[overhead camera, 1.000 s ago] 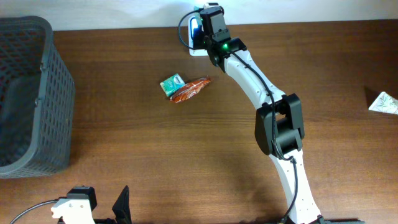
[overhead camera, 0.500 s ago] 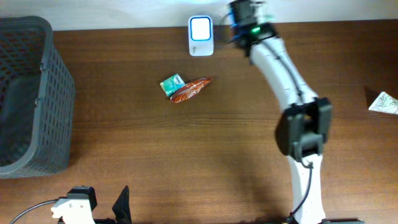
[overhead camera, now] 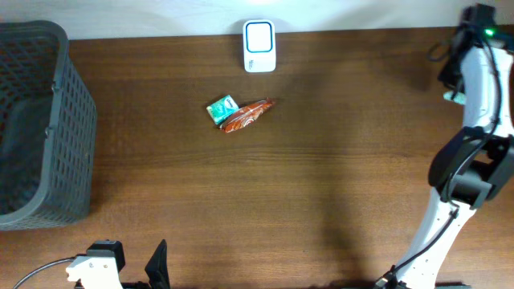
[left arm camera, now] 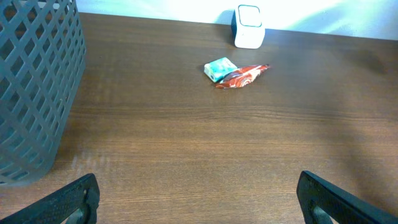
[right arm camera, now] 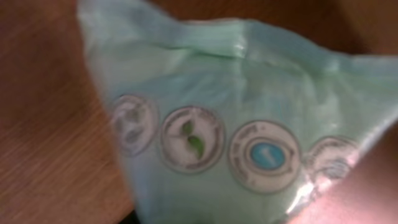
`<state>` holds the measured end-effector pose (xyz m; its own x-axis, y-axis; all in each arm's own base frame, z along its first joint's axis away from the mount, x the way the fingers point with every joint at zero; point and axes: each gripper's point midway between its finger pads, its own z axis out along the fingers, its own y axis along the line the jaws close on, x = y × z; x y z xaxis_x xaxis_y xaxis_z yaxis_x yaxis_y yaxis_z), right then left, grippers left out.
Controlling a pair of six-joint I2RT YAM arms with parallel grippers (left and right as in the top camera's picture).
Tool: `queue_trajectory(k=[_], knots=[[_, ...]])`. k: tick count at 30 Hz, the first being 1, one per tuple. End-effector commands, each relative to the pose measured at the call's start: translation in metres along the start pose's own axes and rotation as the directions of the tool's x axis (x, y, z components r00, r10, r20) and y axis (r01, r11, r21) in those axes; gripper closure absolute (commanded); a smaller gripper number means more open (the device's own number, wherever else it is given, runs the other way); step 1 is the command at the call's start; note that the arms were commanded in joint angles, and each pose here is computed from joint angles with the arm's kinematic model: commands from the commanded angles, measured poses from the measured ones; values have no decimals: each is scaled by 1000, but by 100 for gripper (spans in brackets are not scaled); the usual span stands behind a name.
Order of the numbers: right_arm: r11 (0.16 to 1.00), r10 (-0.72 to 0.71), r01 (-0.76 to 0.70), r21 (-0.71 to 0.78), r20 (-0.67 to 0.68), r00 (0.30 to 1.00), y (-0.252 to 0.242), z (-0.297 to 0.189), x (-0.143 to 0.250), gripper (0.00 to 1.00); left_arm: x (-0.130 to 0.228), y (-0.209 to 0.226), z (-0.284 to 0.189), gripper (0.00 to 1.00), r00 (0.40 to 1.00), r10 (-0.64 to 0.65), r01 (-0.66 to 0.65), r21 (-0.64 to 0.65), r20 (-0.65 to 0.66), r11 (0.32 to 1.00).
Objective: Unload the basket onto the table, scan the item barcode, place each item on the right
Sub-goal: 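Carry the wipes pack to the right table edge and release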
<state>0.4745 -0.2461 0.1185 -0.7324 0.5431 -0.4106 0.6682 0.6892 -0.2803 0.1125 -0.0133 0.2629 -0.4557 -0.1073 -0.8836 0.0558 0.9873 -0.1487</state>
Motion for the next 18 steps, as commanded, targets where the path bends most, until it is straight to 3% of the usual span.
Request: queue_trajectory(k=[1,3,7,10,14,18], knots=[[990,32,-46,-134,-100,994,10,27,13,15,0,1,-1,1,1000,-4,5,-8,8,1000],[990,37,-53,-130,-120,992,6,35,16,1,0,1,-1,1,1000,-4,5,-8,8,1000],[988,28,-49,-145,-141,990,12,40,21,1,0,1,-1,1,1000,-4,5,-8,8,1000],[962,7,-54,-268,-172,985,39,32,27,1,0,1,-1,1,1000,-4,5,-8,8,1000],[851,-76,-56,-522,-229,970,101,2,45,1,0,1,-1,1,1000,-4,5,-8,8,1000],[736,-201,-47,-676,-283,938,156,-39,79,1,0,1,-1,1,1000,-4,5,-8,8,1000]])
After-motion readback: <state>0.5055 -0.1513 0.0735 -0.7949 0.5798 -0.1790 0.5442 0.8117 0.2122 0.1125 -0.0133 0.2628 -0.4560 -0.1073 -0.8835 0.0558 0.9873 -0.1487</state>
